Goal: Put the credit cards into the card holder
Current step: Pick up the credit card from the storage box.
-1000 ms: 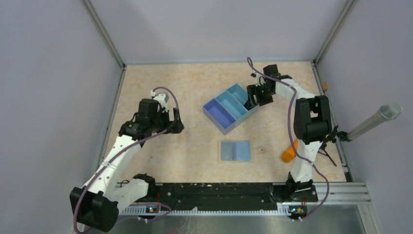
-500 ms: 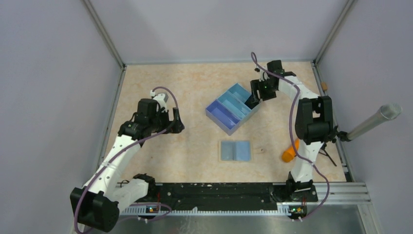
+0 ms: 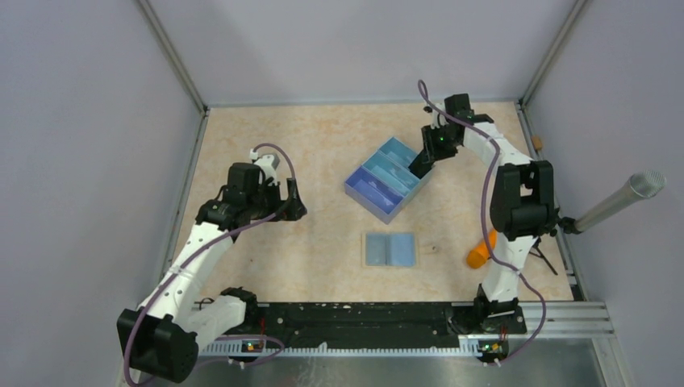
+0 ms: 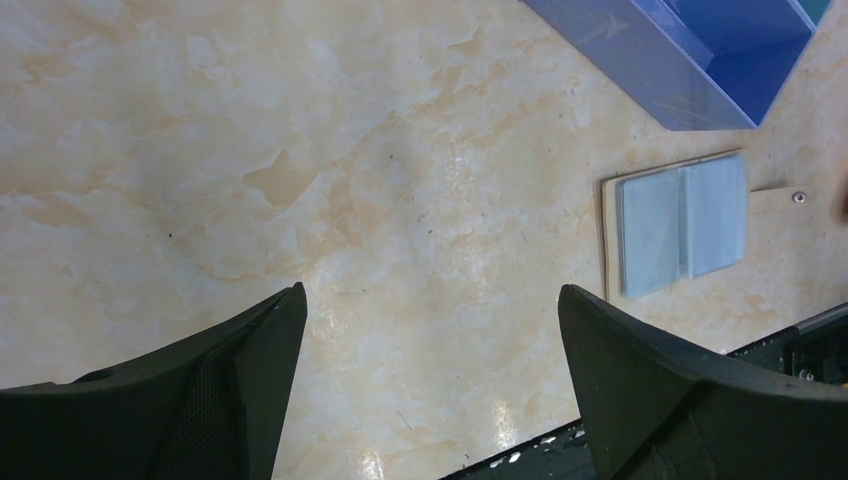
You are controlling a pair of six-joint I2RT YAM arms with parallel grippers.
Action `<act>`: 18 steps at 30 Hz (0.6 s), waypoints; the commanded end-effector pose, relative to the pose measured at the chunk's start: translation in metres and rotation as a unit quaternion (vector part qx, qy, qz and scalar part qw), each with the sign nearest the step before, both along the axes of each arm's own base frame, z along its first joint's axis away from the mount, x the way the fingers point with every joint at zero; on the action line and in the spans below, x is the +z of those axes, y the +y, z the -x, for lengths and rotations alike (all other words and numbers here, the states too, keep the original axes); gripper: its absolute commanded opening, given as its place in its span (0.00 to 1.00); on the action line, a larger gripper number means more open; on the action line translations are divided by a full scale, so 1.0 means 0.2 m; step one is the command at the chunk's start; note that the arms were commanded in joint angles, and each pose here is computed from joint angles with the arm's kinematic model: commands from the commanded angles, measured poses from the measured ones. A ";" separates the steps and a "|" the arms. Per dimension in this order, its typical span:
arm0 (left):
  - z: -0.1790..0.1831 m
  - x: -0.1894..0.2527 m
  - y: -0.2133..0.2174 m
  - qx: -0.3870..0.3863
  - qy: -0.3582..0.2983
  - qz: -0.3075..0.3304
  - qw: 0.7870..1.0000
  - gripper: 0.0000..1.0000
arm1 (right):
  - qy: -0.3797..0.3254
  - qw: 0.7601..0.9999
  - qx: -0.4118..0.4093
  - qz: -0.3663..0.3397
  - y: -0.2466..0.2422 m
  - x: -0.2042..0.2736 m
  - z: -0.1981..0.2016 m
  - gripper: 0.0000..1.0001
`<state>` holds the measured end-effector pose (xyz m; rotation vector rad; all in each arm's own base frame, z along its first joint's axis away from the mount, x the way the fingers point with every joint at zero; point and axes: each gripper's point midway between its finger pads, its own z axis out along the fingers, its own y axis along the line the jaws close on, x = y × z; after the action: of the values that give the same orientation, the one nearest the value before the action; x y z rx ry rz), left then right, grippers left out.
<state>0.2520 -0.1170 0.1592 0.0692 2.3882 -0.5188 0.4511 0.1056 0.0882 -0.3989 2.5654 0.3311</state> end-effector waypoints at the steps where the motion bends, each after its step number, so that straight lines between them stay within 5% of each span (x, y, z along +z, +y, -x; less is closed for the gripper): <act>1: -0.03 0.03 -0.02 -0.007 -0.009 0.010 1.000 0.99 | -0.087 0.996 -0.006 -0.004 -0.03 0.31 -0.10 0.33; 9: -0.03 0.02 -0.03 -0.014 -0.008 0.014 1.000 0.99 | -0.123 0.992 -0.010 -0.004 -0.04 0.45 -0.12 0.18; 13: -0.01 0.05 -0.08 -0.045 -0.013 0.033 0.998 0.99 | -0.147 0.989 -0.011 -0.018 -0.02 0.55 -0.11 0.00; 18: 0.03 0.11 -0.18 -0.074 -0.020 0.092 0.993 0.99 | -0.175 0.982 0.002 -0.074 0.07 0.77 0.00 0.00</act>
<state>0.2453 -0.1332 0.1602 0.1223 2.3995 -0.6470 0.4576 0.1095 0.1662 -0.3833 2.3734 0.3385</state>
